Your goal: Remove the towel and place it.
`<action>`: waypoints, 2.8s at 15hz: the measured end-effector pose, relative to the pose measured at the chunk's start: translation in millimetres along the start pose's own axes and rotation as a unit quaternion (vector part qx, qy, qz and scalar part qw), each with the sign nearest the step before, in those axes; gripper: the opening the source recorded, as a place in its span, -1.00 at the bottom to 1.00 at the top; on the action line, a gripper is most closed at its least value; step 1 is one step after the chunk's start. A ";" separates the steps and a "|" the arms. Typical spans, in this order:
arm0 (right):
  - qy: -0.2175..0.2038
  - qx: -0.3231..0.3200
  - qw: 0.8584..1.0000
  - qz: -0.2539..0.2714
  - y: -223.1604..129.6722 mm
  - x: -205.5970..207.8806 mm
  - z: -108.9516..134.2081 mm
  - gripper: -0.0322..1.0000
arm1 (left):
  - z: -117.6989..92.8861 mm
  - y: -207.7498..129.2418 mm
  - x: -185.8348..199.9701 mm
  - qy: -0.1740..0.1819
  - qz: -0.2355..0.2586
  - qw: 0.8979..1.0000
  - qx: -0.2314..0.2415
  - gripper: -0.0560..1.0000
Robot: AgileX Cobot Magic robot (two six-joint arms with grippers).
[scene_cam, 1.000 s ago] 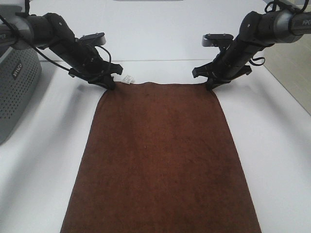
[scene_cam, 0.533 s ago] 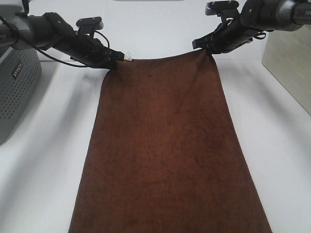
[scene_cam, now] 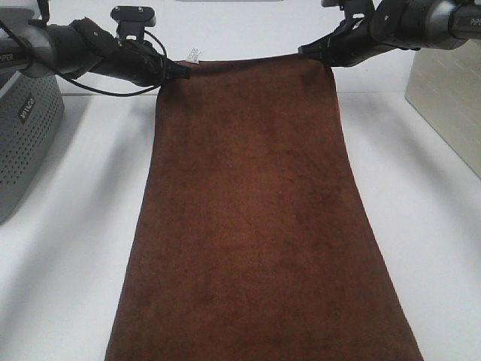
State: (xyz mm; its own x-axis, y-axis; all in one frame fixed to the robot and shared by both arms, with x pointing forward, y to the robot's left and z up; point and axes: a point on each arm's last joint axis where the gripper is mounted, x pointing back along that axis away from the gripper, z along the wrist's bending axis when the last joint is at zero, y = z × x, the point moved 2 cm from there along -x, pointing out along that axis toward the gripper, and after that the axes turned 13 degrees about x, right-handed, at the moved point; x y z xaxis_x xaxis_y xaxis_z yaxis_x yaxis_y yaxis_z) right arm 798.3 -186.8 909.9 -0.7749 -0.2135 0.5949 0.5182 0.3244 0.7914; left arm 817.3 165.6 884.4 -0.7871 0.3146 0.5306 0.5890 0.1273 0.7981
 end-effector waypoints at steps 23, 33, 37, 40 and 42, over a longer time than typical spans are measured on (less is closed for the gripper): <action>-0.013 0.005 1.000 -0.002 -44.2 -58.9 3.2 -0.92 | 12.0 -38.7 -45.0 0.048 -0.064 0.995 -0.061 -0.89; -0.011 -0.036 0.999 0.005 -58.3 -69.1 6.0 0.14 | 15.8 -34.0 -45.5 0.063 -0.097 0.992 -0.058 0.05; -0.014 -0.044 0.999 0.006 -60.5 -69.3 1.0 0.25 | 17.6 -28.5 -44.0 0.070 -0.123 0.989 -0.033 0.26; -0.003 -0.054 0.998 0.029 -51.9 -57.3 -5.8 0.25 | 15.4 -24.5 -41.7 0.066 -0.123 0.990 -0.028 0.27; 0.031 -0.049 0.996 0.061 -11.1 -14.5 -5.7 0.25 | -6.9 16.4 -14.1 0.033 -0.118 0.992 -0.037 0.28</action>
State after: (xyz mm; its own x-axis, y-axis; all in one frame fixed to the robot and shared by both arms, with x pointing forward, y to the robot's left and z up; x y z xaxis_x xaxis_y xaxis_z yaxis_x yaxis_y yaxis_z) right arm 805.8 -192.6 893.3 -0.6812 -0.2362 0.6929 0.6428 0.2599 0.7206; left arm 836.8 156.7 892.0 -0.9135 0.2207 0.3417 0.3732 0.1202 0.9199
